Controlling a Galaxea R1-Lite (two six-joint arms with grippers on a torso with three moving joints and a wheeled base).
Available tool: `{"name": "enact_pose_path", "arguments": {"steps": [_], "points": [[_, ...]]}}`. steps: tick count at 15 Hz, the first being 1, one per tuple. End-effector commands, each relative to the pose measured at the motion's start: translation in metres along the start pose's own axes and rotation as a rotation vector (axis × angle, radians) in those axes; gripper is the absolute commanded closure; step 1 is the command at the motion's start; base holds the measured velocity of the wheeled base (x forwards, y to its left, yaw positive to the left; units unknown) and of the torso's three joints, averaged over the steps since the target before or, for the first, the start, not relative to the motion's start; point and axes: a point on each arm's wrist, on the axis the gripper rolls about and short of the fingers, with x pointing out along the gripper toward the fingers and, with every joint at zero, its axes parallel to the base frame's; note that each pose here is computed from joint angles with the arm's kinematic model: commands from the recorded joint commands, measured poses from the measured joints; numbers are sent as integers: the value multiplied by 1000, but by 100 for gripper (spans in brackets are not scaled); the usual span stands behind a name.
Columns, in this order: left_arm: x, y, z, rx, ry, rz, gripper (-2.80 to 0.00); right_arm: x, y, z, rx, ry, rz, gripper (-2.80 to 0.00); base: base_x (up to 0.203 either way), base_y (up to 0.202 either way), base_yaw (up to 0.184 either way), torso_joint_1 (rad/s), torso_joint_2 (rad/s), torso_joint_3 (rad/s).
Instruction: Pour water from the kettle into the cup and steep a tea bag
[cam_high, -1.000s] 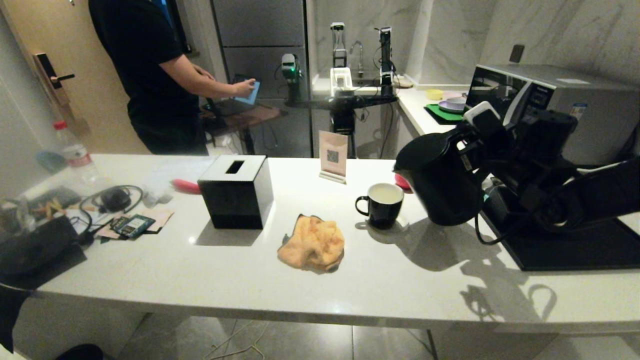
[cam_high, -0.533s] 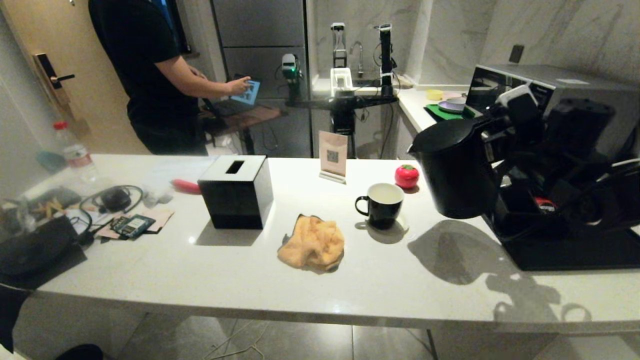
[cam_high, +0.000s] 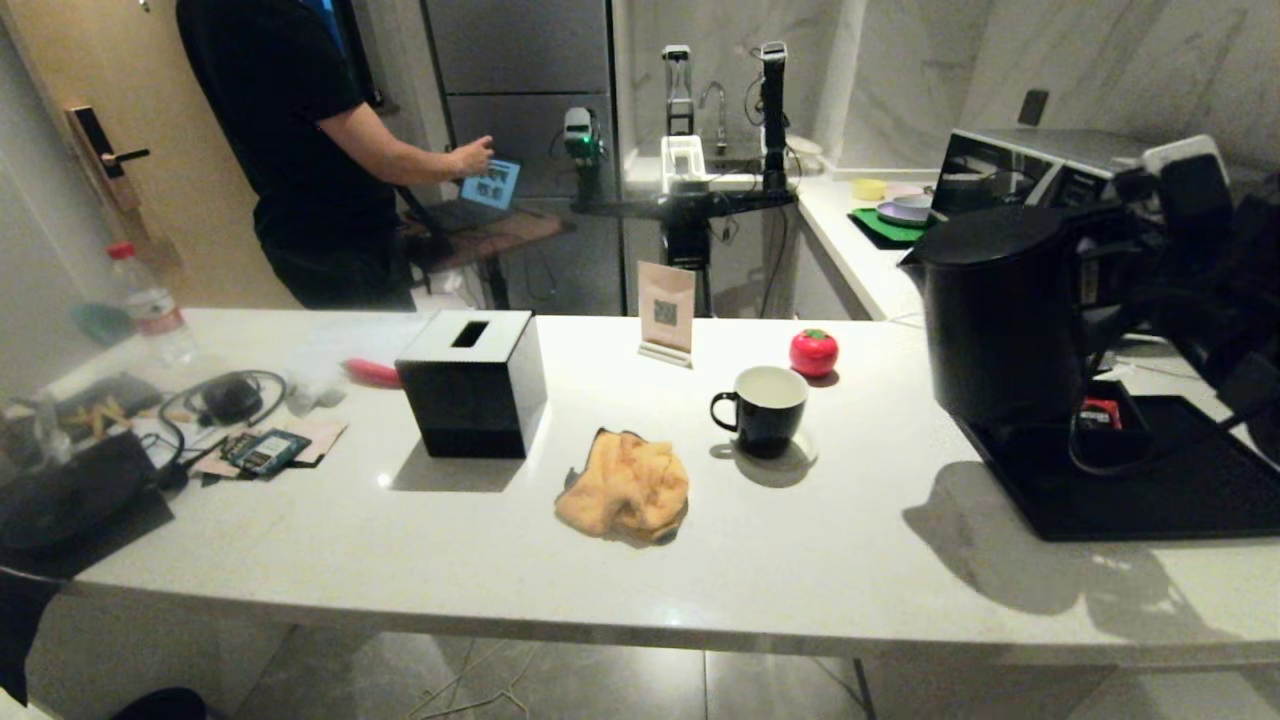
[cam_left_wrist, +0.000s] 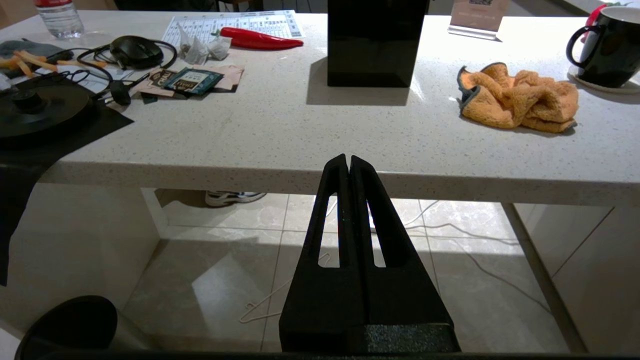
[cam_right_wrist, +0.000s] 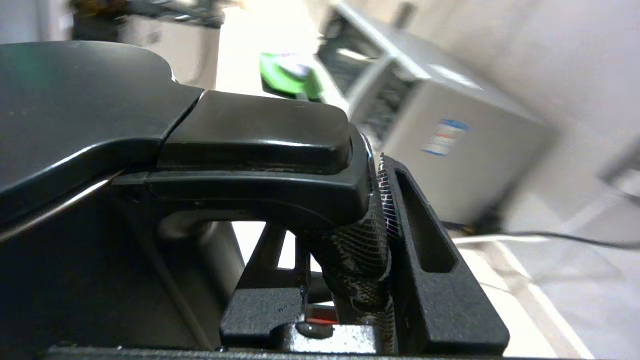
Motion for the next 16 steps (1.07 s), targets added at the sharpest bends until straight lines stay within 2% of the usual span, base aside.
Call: {"name": "enact_pose_path", "arguments": {"steps": [1, 8, 16], "points": [[0, 0, 0, 0, 1, 0, 0, -7, -27, 5, 4, -14, -74, 0, 0, 0, 0, 0, 0, 0], [0, 0, 0, 0, 1, 0, 0, -12, -98, -20, 79, 43, -299, 0, 0, 0, 0, 0, 0, 0], [0, 0, 0, 0, 1, 0, 0, -25, -159, -53, 156, 107, -507, 0, 0, 0, 0, 0, 0, 0]]}}
